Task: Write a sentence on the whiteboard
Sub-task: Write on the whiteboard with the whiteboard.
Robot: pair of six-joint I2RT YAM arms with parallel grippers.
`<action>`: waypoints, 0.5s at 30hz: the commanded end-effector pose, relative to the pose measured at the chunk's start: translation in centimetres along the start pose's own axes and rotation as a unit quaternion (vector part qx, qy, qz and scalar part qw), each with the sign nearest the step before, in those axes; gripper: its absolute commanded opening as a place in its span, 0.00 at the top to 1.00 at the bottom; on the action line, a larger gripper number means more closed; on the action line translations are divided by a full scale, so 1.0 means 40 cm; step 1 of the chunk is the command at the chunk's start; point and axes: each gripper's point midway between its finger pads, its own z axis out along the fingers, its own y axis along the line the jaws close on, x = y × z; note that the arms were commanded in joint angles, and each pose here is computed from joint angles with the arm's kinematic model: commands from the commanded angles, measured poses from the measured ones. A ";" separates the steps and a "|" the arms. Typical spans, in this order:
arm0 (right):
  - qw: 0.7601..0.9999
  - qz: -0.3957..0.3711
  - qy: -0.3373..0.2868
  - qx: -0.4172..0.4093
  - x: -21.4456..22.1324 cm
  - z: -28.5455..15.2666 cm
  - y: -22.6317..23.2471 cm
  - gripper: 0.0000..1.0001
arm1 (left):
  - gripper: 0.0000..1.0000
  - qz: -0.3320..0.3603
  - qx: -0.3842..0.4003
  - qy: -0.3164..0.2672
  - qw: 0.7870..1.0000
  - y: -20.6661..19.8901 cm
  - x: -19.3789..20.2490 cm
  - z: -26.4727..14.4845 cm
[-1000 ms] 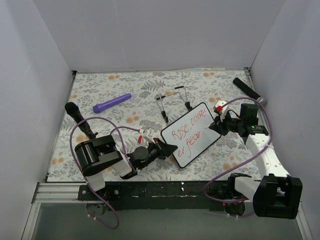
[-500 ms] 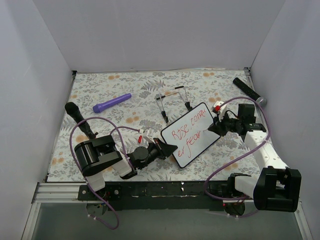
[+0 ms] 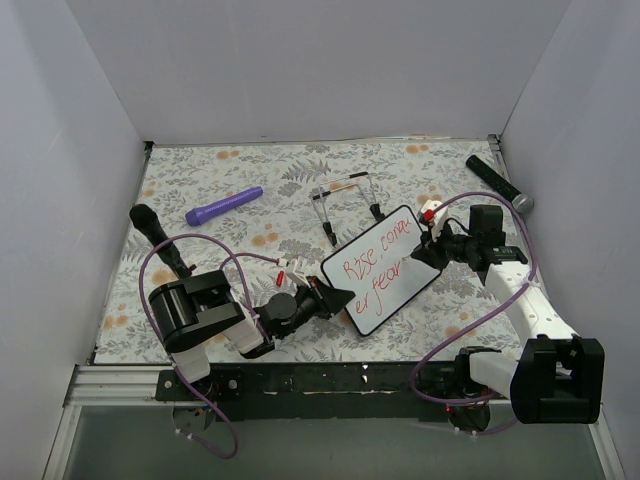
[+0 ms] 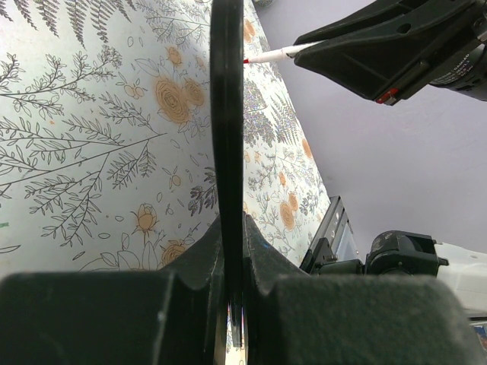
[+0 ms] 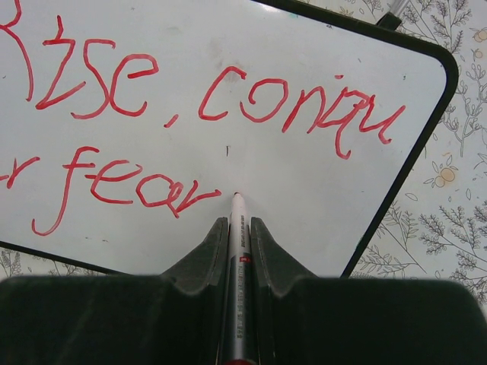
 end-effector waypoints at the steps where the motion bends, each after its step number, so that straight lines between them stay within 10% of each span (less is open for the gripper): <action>1: 1.000 -0.010 -0.006 -0.014 -0.005 0.006 0.015 0.99 | 1.00 0.007 0.110 -0.058 0.992 -0.135 -0.076 -0.020; 15: 0.999 -0.010 0.026 -0.031 0.031 -0.007 0.044 0.99 | 1.00 0.005 0.102 -0.064 0.993 -0.127 -0.081 -0.023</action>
